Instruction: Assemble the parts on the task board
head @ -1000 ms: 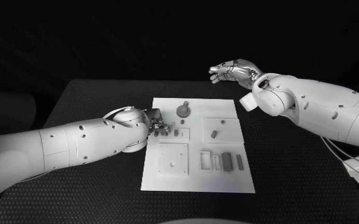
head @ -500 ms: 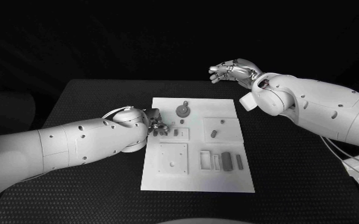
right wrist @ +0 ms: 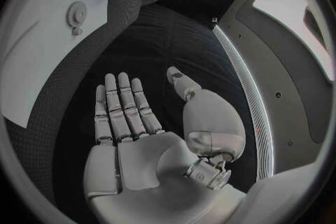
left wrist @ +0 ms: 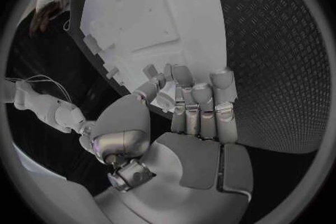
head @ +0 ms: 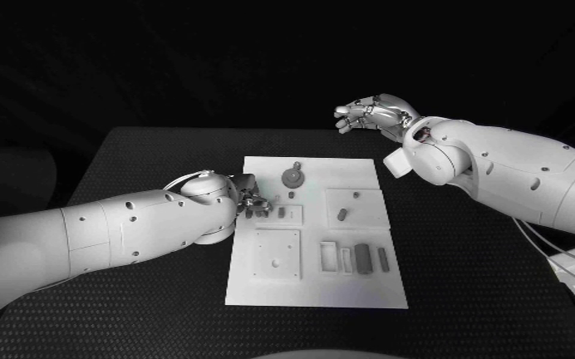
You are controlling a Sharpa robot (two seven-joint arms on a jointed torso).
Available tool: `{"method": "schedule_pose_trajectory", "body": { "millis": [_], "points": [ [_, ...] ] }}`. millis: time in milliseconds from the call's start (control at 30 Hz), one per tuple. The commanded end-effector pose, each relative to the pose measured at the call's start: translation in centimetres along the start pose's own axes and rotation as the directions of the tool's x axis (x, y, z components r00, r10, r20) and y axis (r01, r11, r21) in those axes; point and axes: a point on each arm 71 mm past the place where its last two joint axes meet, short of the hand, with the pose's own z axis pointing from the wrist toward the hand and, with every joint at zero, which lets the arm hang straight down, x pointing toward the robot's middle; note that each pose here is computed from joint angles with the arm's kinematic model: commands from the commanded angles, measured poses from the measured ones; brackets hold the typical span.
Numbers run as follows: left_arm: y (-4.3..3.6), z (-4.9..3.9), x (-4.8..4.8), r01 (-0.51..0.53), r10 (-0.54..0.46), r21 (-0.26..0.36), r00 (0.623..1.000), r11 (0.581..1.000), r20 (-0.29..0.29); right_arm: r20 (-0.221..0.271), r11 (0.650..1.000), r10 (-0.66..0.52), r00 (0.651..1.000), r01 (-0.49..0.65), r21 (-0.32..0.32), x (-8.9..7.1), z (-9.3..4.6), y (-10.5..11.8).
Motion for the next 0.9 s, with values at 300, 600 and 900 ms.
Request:
{"method": "schedule_pose_trajectory", "body": {
  "millis": [300, 600, 900],
  "points": [
    [-0.3, -0.05, -0.04, 0.0, -0.001, 0.017, 1.0, 1.0, 0.01, -0.012, 1.0, 0.003, 1.0, -0.003, -0.009, 0.11, -0.01, 0.04],
    [-0.52, -0.11, -0.06, 0.006, -0.007, 0.027, 1.0, 1.0, 0.017, -0.013, 1.0, 0.003, 1.0, -0.003, -0.008, 0.11, -0.02, 0.0],
    [-0.75, -0.22, -0.03, 0.008, -0.008, 0.037, 1.0, 0.999, 0.018, -0.014, 1.0, 0.004, 1.0, -0.004, -0.008, 0.19, -0.02, -0.05]
  ]
}}
